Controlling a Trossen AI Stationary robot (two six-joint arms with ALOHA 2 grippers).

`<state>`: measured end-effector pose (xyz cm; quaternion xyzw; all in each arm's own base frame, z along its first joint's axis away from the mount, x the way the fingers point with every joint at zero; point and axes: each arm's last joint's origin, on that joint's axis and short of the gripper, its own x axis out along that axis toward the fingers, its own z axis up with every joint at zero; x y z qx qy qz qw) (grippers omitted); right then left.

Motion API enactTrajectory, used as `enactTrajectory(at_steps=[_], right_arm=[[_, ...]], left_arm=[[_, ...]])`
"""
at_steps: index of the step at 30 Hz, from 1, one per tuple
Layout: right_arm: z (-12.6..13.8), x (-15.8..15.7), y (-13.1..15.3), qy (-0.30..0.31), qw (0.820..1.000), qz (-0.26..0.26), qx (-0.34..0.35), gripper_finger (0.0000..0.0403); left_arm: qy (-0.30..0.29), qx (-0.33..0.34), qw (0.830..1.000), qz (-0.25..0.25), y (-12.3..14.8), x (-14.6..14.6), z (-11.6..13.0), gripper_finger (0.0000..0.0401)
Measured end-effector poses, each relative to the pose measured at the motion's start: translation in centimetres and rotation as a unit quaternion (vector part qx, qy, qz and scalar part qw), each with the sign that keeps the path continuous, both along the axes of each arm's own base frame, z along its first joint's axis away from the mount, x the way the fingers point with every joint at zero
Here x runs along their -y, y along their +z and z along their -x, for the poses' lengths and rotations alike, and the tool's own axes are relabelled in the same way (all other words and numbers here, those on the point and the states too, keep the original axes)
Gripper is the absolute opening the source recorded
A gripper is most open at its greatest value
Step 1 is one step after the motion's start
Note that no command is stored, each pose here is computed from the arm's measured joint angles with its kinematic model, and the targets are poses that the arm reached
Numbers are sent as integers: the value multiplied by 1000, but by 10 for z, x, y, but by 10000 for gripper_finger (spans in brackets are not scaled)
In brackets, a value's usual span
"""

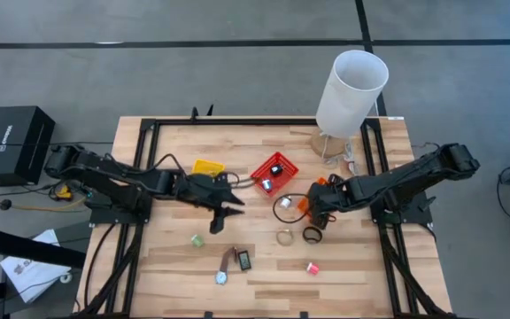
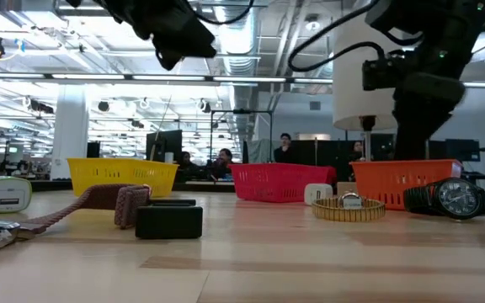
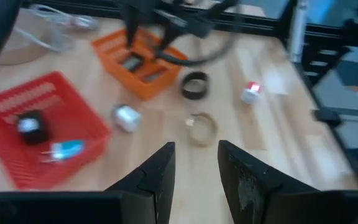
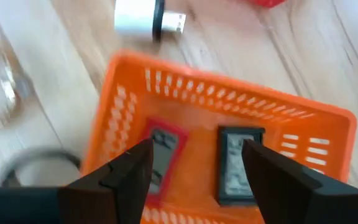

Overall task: Pick & Place Office items
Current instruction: Put the brown watch into the yellow bin

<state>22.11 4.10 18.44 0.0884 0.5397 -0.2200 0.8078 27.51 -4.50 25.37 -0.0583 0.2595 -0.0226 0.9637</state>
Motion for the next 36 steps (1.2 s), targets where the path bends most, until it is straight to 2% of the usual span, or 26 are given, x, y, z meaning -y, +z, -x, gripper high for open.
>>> enactTrajectory(at_steps=[3,7,11,17,24,29,33,36], right_arm=[[-3,-1,1,-42,999,-13,27,231],[-4,-6,2,-23,999,-4,40,224],[-7,-10,4,-11,998,8,62,220],[-11,-14,6,15,996,12,86,219],[-14,-15,8,20,995,9,102,219],[-15,-15,8,20,994,7,103,219],[-15,-15,8,20,994,7,103,219],[-15,-15,8,20,994,7,103,219]], left_arm=[[-9,-16,999,34,-6,17,0,115],[-15,-42,996,76,-18,40,-2,115],[10,-78,992,103,-39,60,-6,115],[9,-127,987,96,-68,82,-7,129],[9,-144,987,75,-81,92,-6,184],[31,-173,982,62,-103,98,-8,216],[39,-198,978,51,-120,99,-9,223],[37,-200,978,47,-122,99,-10,219]])
